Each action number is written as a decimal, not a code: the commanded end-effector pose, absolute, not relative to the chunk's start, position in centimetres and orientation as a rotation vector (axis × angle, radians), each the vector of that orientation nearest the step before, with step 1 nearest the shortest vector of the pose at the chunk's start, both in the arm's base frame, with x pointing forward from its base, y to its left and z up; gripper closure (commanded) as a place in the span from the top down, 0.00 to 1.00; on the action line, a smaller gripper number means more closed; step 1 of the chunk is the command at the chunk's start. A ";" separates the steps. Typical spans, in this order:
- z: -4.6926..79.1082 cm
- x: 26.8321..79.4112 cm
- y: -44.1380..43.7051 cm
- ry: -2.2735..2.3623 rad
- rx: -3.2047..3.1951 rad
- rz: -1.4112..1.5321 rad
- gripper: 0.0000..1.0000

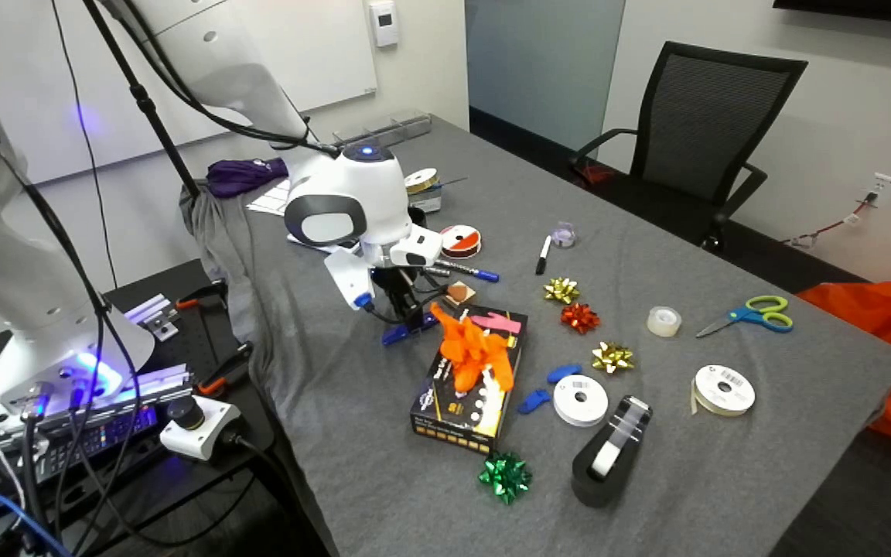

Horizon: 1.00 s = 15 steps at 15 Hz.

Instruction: Move the black cup forward and place the purple marker first then the blue blade cutter

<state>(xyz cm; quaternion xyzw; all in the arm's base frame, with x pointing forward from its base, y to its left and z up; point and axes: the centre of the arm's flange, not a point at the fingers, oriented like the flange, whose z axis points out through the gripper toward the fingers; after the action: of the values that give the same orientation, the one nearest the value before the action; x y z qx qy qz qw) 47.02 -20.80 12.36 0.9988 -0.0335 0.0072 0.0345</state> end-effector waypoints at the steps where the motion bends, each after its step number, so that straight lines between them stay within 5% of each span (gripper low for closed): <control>1: 12.0 46.4 -21.0 -0.103 3.060 0.048 0.39; 4: 12.0 46.4 -21.0 -0.103 3.059 0.050 0.17; 8: 12.6 46.8 -21.1 -0.107 3.050 0.072 0.02; 15: 12.6 47.0 -21.3 -0.113 3.032 0.081 0.00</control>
<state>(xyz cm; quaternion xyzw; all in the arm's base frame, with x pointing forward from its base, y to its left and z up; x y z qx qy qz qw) 47.50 -21.02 13.40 0.9982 -0.0369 0.0236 0.0412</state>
